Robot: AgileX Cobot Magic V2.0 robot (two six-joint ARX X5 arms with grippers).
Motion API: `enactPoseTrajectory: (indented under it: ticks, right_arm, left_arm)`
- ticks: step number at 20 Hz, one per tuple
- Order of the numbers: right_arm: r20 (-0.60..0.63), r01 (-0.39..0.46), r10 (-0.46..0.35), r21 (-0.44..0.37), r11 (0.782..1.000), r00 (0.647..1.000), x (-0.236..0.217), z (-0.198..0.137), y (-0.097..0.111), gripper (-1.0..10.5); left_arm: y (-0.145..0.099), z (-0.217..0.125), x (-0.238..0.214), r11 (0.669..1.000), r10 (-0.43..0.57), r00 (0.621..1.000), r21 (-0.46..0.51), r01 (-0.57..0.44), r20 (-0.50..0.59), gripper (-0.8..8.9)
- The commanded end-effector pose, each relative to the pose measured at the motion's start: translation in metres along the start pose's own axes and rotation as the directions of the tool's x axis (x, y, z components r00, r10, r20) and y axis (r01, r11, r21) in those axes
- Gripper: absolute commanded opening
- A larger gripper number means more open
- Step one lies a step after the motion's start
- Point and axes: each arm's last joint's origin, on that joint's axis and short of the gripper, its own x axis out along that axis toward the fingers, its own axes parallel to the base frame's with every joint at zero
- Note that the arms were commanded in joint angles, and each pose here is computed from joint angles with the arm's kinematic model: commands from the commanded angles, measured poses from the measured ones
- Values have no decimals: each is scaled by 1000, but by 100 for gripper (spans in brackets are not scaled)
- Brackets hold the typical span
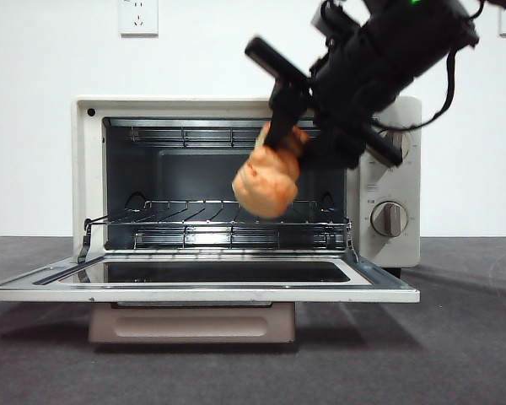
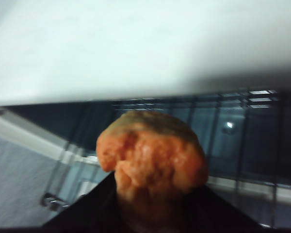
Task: The left arm flap open the oven, the right arm pick bread and place it into oven, the left arm flap close the oven
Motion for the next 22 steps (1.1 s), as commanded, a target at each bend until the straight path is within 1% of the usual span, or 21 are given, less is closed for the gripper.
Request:
enactPoseTrajectory:
  ticks: [1,6,12,14,20,22]
  right_arm:
    - [27,19,-20,35,999,999,7,-2,0,127]
    - [89,5,-8,39,999,996,12,1,1,127]
    - [113,36,-42,53,998,993,15,0,-1,129]
    - [117,46,-52,54,997,992,16,0,-2,176]
    - [121,49,-56,55,997,991,16,0,-2,387]
    - [121,48,-55,54,997,991,16,0,-2,422]
  left_arm:
    - [-1,2,-2,1000,-9,1000,-8,9,4,19]
    - [-1,2,-2,999,-9,1000,-32,9,2,19]
    - [-1,2,-2,999,-9,1000,-50,10,3,19]
    - [-1,2,-2,999,-10,1000,-50,10,3,19]
    - [-1,2,-2,999,-10,1000,-50,10,4,19]
    - [-1,2,-2,999,-10,1000,-50,10,4,19]
